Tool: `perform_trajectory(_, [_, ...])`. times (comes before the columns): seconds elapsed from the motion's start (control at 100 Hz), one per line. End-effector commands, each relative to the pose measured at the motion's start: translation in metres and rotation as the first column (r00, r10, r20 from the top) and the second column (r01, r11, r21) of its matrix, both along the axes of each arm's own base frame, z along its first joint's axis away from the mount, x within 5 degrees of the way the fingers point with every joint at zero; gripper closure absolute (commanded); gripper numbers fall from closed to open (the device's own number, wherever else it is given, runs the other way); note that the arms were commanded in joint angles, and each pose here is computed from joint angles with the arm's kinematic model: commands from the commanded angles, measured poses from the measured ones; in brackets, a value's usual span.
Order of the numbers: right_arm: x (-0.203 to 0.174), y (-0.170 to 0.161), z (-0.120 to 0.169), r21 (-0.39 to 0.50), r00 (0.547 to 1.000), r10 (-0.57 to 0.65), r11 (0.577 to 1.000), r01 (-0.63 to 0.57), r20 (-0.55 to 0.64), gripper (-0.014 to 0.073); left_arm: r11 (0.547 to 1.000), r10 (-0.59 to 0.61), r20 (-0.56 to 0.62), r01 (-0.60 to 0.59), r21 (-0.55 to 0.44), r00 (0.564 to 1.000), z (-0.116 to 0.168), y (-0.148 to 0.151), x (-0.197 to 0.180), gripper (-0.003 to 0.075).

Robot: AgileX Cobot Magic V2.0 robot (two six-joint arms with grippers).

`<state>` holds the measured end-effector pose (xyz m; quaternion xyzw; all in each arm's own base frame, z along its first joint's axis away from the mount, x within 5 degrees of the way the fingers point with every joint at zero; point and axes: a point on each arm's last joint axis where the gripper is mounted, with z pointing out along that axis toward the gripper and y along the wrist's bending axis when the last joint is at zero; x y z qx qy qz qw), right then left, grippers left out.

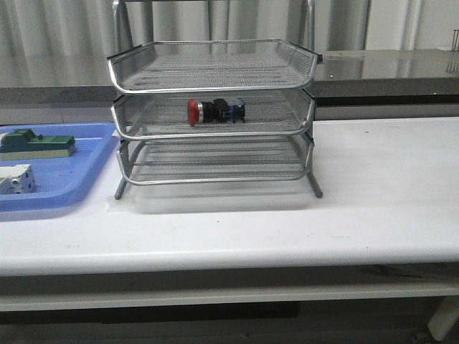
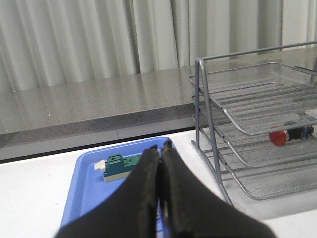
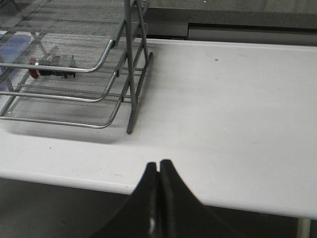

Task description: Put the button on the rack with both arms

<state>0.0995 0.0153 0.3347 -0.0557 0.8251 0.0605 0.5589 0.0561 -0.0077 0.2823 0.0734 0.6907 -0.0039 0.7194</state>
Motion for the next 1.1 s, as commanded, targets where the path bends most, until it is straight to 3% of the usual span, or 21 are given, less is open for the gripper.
perform_trajectory(0.0, [0.001,-0.002,0.012,-0.001,0.994,-0.022,1.000,0.023,0.107,0.0652,0.999,0.016,0.092,-0.012,-0.037,0.996,0.016,0.002,-0.001,0.0741])
perform_trajectory(0.48, [-0.024,-0.013,-0.051,0.112,0.965,-0.170,0.982,0.150,0.202,0.0652,0.999,0.016,0.092,-0.012,-0.037,0.996,0.016,0.002,-0.001,0.0741])
perform_trajectory(0.85, [-0.044,-0.013,-0.097,0.150,0.906,-0.173,0.981,0.124,0.385,0.0652,0.999,0.016,0.092,-0.012,-0.037,0.996,0.016,0.002,-0.001,0.0741])
perform_trajectory(1.09, [-0.047,-0.013,-0.120,0.156,0.904,-0.167,0.981,0.114,0.393,0.0652,0.999,0.016,0.092,-0.012,-0.037,0.996,0.016,0.002,-0.001,0.0741])
